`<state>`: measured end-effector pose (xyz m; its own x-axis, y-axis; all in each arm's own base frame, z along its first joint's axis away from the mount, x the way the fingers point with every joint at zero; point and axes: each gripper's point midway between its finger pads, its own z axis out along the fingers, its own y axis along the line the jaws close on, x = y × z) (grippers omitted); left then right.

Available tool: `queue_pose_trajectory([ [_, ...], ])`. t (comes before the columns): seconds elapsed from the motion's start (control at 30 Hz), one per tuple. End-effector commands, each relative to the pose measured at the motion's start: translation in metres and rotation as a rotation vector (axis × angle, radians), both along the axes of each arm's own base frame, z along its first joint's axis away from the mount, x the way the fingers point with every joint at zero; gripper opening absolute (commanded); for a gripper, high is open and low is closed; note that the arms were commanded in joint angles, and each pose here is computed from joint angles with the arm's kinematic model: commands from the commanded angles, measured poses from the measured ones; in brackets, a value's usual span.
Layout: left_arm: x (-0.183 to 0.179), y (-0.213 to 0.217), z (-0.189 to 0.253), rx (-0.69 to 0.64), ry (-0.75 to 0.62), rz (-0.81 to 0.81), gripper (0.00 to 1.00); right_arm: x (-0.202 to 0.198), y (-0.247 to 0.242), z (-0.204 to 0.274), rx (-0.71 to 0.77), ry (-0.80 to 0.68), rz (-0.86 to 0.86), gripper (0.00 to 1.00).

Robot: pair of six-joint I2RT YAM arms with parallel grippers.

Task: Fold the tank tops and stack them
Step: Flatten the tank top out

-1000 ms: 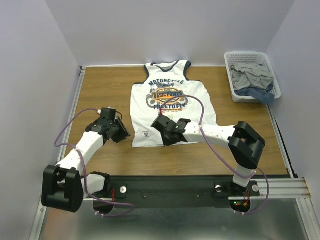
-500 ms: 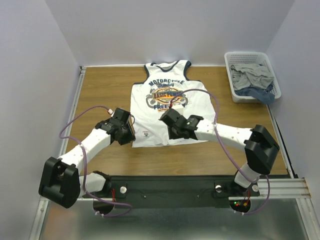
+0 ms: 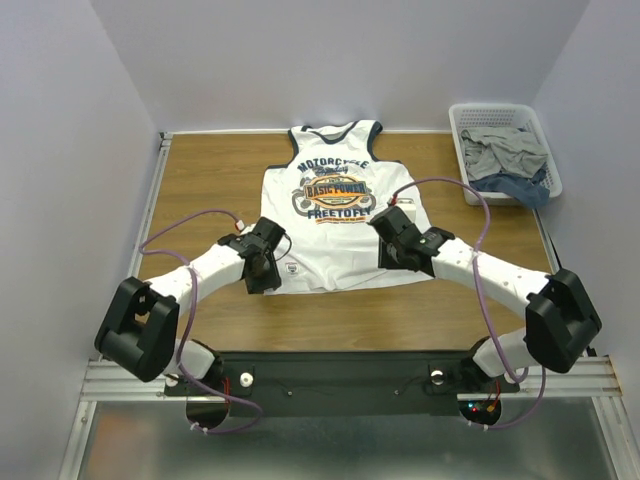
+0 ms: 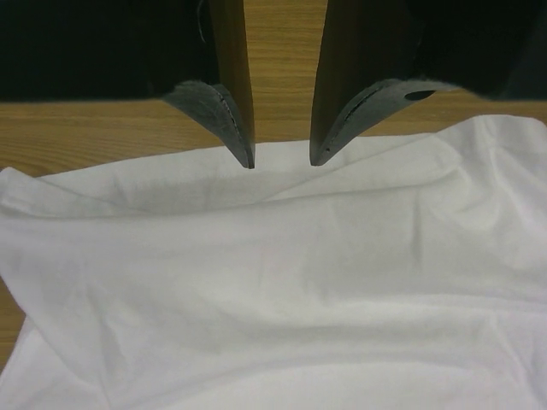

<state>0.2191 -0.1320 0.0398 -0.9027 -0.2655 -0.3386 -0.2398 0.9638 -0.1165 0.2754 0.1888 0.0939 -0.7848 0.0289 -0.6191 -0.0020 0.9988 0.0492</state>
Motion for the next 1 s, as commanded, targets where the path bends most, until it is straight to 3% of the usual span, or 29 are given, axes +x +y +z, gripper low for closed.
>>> queue_pose_trajectory([
  [0.0,0.014,0.005,0.006,0.056,-0.035,0.016,0.45,0.013,-0.011,0.013,0.046,-0.054,-0.023,0.38],
  [0.37,0.021,0.009,-0.007,0.11,-0.026,0.003,0.45,0.018,-0.05,0.008,0.051,-0.048,-0.104,0.38],
  [0.5,0.02,0.006,-0.01,0.094,-0.025,-0.012,0.35,0.018,-0.063,0.004,0.046,-0.04,-0.138,0.38],
  [0.53,0.022,0.005,-0.01,0.09,-0.029,-0.016,0.24,0.019,-0.069,0.005,0.049,-0.041,-0.156,0.39],
  [0.67,0.033,0.003,0.0,0.062,-0.067,-0.019,0.02,0.018,-0.091,-0.001,0.045,-0.028,-0.214,0.41],
  [0.97,0.057,0.007,0.028,-0.068,-0.165,0.032,0.0,0.005,-0.141,-0.031,0.01,0.037,-0.391,0.41],
])
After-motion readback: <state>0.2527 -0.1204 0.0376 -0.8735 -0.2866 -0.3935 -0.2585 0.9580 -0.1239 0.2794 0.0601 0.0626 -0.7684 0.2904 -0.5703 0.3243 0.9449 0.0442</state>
